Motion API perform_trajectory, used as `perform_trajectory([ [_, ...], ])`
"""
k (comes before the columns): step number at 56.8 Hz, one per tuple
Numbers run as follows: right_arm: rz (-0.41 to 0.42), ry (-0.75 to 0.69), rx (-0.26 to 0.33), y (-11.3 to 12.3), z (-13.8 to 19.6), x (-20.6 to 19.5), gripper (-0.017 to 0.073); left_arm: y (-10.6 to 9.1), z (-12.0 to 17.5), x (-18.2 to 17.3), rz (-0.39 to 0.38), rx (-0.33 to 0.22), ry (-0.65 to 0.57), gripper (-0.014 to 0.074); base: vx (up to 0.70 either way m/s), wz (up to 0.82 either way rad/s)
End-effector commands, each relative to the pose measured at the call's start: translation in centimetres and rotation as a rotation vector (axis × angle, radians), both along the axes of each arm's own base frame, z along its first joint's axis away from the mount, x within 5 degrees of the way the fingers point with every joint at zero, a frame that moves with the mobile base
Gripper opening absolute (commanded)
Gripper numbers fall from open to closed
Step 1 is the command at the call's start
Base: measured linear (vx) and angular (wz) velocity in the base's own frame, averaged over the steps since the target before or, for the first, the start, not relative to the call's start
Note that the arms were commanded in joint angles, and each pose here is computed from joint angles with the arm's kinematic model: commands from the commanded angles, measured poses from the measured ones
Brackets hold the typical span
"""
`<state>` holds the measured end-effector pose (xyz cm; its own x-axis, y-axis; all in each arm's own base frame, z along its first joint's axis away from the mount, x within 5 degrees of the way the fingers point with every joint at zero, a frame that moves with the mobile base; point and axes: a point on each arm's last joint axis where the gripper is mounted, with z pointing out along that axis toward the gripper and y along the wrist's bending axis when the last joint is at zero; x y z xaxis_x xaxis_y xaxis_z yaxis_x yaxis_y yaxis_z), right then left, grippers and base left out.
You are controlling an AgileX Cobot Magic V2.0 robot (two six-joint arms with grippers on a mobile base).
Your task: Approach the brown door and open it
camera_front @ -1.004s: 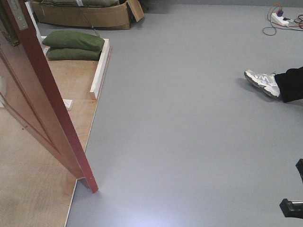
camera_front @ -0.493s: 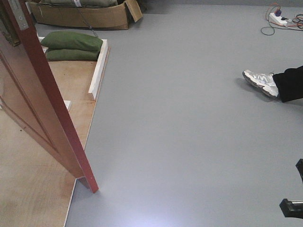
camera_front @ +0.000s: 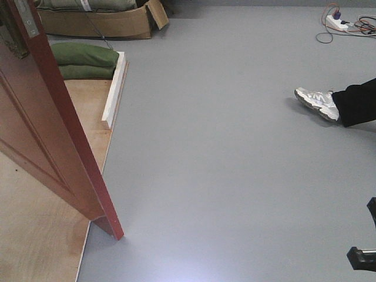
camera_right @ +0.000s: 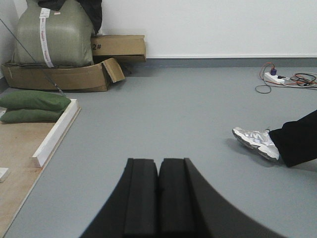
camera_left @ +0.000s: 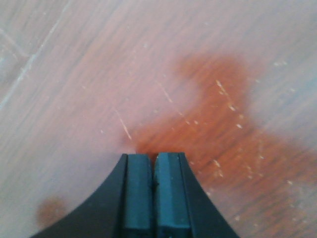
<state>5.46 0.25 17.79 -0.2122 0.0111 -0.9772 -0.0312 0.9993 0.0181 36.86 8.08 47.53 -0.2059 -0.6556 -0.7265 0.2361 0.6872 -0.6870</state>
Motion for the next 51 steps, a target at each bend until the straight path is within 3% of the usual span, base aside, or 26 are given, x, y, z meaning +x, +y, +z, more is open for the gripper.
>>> perform_trajectory([
  [1,-0.005,-0.086,-0.004,-0.05,0.56,0.08,0.0,-0.93,2.88,-1.64,-0.007,-0.026,-0.094,-0.0003,0.09,-0.06],
  [51,-0.005,-0.086,-0.004,-0.05,0.56,0.08,0.0,-0.93,2.88,-1.64,-0.007,-0.026,-0.094,-0.0003,0.13,-0.07],
])
